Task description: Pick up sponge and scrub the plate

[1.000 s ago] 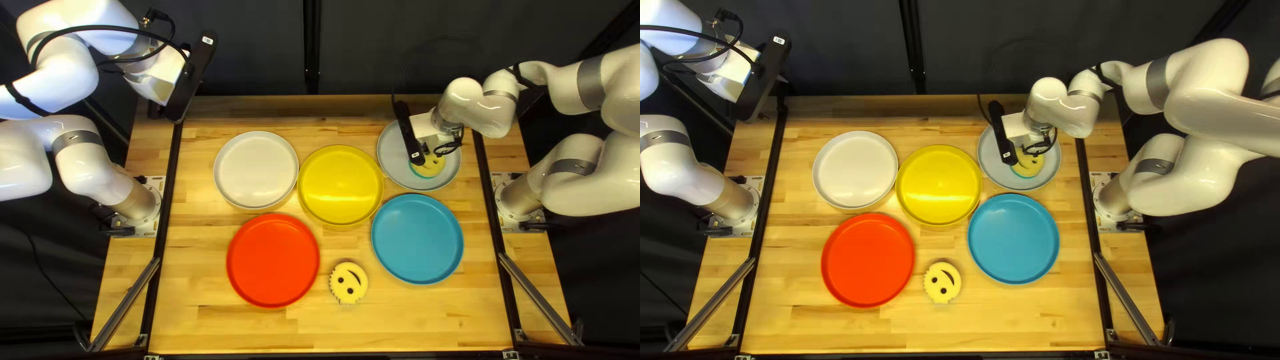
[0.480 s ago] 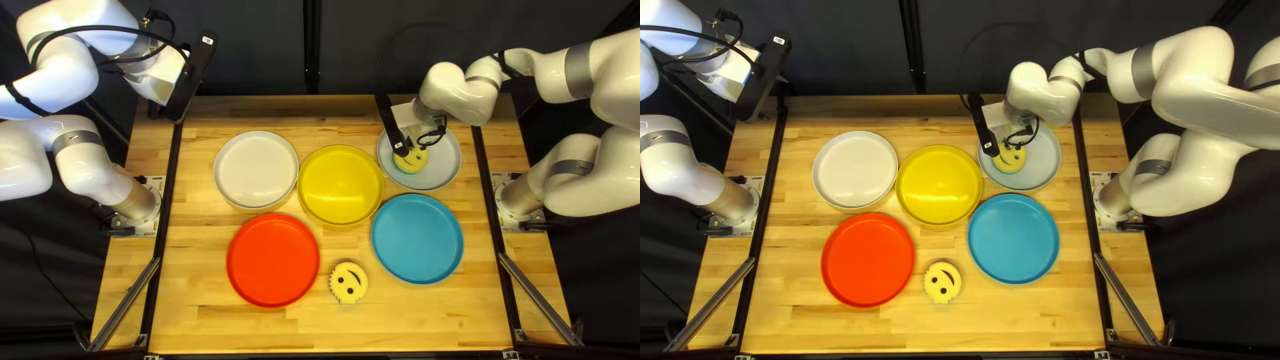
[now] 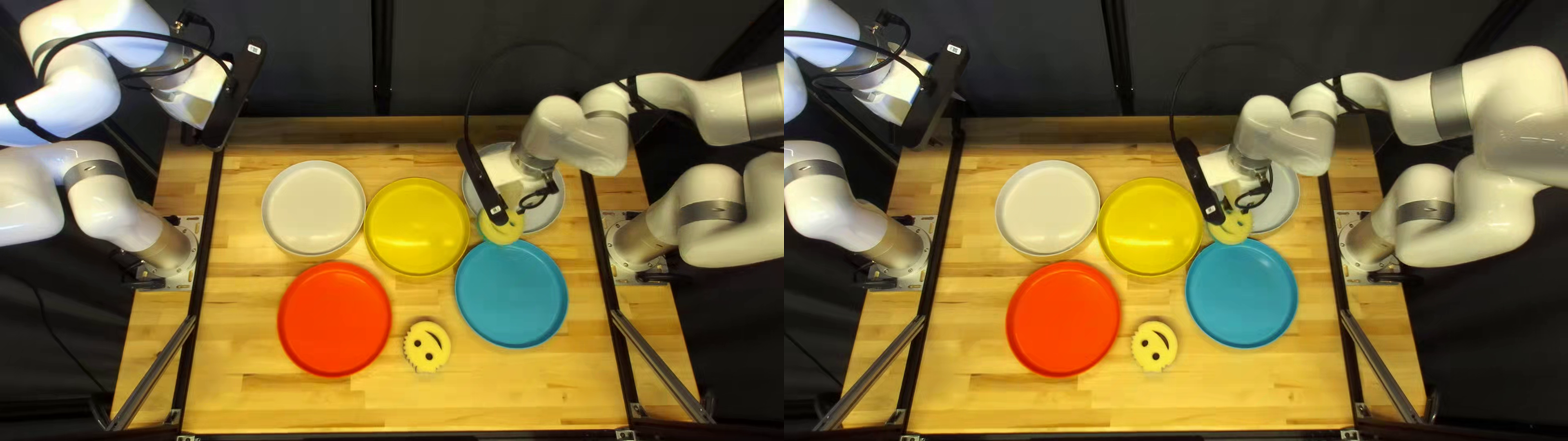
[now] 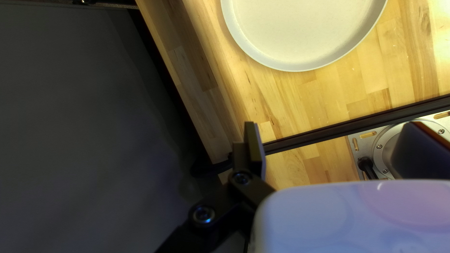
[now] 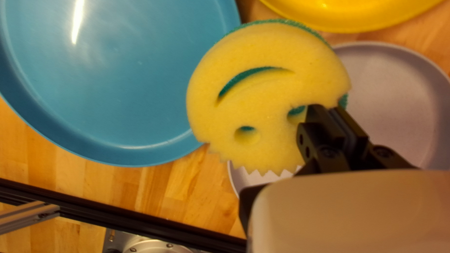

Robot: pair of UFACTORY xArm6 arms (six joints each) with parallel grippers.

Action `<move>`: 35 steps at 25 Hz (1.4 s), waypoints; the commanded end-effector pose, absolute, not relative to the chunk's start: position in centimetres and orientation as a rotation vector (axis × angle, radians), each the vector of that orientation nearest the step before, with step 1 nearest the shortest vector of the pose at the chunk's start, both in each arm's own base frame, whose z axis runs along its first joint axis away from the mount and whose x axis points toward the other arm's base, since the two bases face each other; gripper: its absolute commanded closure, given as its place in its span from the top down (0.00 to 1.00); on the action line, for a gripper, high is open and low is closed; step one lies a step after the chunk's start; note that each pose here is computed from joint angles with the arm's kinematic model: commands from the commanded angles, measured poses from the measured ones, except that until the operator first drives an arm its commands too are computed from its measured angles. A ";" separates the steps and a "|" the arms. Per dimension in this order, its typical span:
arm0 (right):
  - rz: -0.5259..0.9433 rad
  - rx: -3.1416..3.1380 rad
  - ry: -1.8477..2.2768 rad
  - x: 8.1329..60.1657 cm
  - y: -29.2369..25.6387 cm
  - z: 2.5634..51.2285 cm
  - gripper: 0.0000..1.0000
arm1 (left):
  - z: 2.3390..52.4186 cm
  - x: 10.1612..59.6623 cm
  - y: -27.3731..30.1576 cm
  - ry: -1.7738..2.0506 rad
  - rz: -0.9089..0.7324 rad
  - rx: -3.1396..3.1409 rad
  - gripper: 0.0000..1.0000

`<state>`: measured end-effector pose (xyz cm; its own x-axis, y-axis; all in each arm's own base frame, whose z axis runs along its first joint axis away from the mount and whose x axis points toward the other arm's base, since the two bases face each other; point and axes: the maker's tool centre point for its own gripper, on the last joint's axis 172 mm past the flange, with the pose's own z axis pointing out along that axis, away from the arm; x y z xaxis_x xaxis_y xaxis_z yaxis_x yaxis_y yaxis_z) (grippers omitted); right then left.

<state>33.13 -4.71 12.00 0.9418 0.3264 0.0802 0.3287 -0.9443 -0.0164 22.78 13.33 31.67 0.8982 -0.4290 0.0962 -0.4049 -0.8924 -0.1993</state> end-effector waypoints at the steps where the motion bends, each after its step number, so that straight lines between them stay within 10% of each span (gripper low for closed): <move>1: -0.119 -3.067 -0.517 33.1 -4.7 12.0 0.00 | 31.7 22.8 13.3 0.640 -0.205 -2.889 1.00; 35: -0.036 -3.044 -0.792 30.4 6.4 7.6 0.00 | 31.7 22.8 13.3 0.640 -0.205 -2.889 1.00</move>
